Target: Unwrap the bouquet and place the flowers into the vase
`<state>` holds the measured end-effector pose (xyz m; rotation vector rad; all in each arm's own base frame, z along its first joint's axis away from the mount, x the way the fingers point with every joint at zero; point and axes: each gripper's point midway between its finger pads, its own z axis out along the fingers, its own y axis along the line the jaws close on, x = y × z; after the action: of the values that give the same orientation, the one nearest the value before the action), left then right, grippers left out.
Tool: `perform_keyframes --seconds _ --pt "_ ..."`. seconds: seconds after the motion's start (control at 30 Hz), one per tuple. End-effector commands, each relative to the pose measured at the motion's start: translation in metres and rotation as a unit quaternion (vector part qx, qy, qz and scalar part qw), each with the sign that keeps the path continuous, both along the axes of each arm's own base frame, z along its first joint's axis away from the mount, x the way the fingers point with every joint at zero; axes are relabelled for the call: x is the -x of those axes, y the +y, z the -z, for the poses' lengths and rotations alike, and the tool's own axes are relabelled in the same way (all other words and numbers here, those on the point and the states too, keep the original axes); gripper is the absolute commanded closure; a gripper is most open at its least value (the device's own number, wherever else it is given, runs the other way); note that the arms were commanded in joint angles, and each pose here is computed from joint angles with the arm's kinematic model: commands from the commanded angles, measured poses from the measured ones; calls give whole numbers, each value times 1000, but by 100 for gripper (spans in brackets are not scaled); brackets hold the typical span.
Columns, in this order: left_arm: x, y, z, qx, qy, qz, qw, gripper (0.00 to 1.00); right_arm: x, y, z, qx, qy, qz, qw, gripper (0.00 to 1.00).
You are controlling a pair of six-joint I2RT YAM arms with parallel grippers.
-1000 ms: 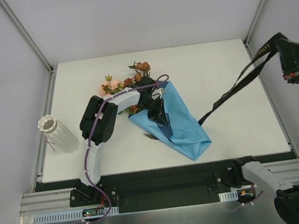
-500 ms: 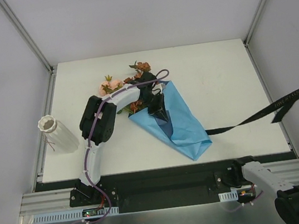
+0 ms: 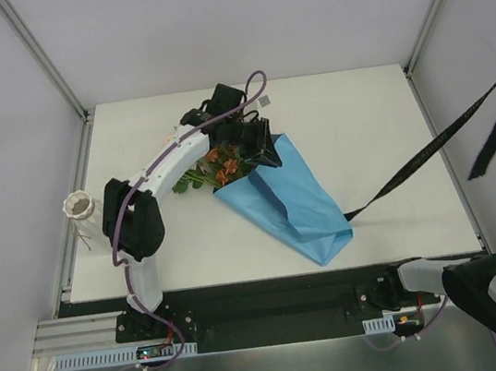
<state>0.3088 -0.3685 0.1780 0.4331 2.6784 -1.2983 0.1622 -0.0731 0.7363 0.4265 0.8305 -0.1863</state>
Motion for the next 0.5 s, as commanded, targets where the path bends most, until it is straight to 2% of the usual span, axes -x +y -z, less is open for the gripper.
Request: perform_keyframes --seconds 0.0,0.13,0.47 --pt "14 9 -65 46 -46 10 998 80 48 -18 -50 12 -115 62 991 99" --pt "26 16 -75 53 -47 14 997 78 55 -19 -60 27 -145 84 985 99" --pt "35 30 -95 65 -71 20 995 68 33 -29 -57 87 -85 202 972 99"
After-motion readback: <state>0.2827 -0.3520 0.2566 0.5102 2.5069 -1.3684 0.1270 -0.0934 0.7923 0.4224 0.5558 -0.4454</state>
